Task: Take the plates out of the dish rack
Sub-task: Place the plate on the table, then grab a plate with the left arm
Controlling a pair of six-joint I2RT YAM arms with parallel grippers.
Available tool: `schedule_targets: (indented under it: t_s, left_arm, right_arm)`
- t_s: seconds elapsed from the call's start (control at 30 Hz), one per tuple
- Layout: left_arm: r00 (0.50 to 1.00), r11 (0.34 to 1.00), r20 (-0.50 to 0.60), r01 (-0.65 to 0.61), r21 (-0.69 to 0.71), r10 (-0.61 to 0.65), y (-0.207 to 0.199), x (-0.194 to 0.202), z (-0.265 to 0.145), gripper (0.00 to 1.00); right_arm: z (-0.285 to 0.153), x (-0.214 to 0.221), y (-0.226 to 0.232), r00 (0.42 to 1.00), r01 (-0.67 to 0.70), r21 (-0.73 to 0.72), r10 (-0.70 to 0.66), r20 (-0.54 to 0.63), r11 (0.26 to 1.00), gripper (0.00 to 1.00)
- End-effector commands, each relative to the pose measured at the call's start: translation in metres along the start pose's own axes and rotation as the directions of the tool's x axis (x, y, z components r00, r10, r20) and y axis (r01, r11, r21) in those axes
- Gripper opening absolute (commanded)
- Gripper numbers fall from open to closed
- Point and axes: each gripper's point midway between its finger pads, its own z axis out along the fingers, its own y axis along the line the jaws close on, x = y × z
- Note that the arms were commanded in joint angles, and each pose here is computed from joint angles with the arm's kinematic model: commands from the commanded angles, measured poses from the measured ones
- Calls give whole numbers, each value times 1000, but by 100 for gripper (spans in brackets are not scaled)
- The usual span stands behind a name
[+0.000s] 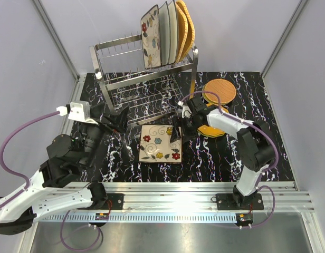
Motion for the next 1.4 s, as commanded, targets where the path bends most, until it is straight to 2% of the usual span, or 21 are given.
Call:
schedule_targets:
  t_s: [0.0,0.17,0.2,0.27,0.3,0.37,0.4,0.47,0.53,0.57,0.6,0.63,0.7,0.77,0.87,0.9,1.0,1.07,1.2,1.27,1.37]
  left_arm:
    - [997,998,52,53,-38,-51,7,-20,-1,99]
    - [998,997,45,49,-52,-46,6,-26,2,99]
    - [998,997,43,49,-51,-47,5,-27,3,99]
    - [999,997,30,47,-55,-46,2,-29,6,99]
    - [999,997,26,46,-54,-44,0,-31,7,99]
    - [999,997,2,37,-72,-37,-2,-34,12,99]
    - [999,996,-46,-2,-84,-2,-5,-23,18,99]
    - [999,995,-43,5,-96,-10,-6,-39,21,99]
    - [997,994,-80,-21,-107,12,-8,-36,30,99]
    - [998,995,-62,2,-104,-8,-8,-50,32,99]
    - [996,997,-82,25,-76,-31,-16,-47,39,99]
    - [993,997,-110,24,-71,-32,-16,-43,40,99]
    - [991,992,-104,79,-100,-90,-8,-52,51,99]
    - [985,992,-141,83,-90,-96,-5,-49,58,99]
    - [970,991,-212,100,-89,-117,-4,-43,68,99]
    - [963,991,-236,117,-67,-129,-10,-44,73,99]
    - [950,991,-287,108,-74,-125,-4,-33,75,99]
    - [948,991,-293,110,-69,-126,-2,-29,75,99]
    - [951,991,-278,118,-66,-132,3,-29,64,99]
    - [948,991,-289,114,-75,-131,7,-20,59,99]
    - [951,989,-277,122,-84,-141,12,-21,48,99]
  right_arm:
    - [-29,-11,17,986,141,5,-140,92,990,87]
    - [-56,-1,32,939,331,-32,-326,110,943,91]
    - [-67,-2,38,905,410,-30,-403,138,911,92]
    - [-79,5,43,883,458,-42,-450,131,888,96]
    - [-89,3,49,849,516,-34,-505,155,856,96]
    - [-100,11,53,834,544,-44,-534,139,838,98]
    - [-110,11,56,810,578,-40,-568,149,815,100]
    - [-127,7,66,752,646,-27,-630,194,763,100]
    - [-141,5,73,717,680,-9,-663,218,733,100]
    - [-148,2,77,697,697,4,-678,234,717,100]
    - [-164,-6,86,654,728,32,-707,269,685,100]
    - [-172,-10,91,636,738,46,-716,287,673,100]
    - [-197,-25,108,580,763,86,-736,349,641,100]
    - [-225,-40,132,519,779,126,-744,422,614,100]
    - [-255,-60,162,497,756,135,-696,517,640,99]
    - [-276,-74,181,476,739,146,-663,578,658,100]
    - [-310,-97,215,423,740,140,-616,664,658,100]
    - [-320,-102,235,418,759,88,-587,693,645,100]
    - [-337,-142,271,468,711,-23,-449,761,703,99]
    - [-336,-158,279,461,678,-6,-419,782,735,96]
    - [-333,-183,291,411,639,56,-402,818,767,91]
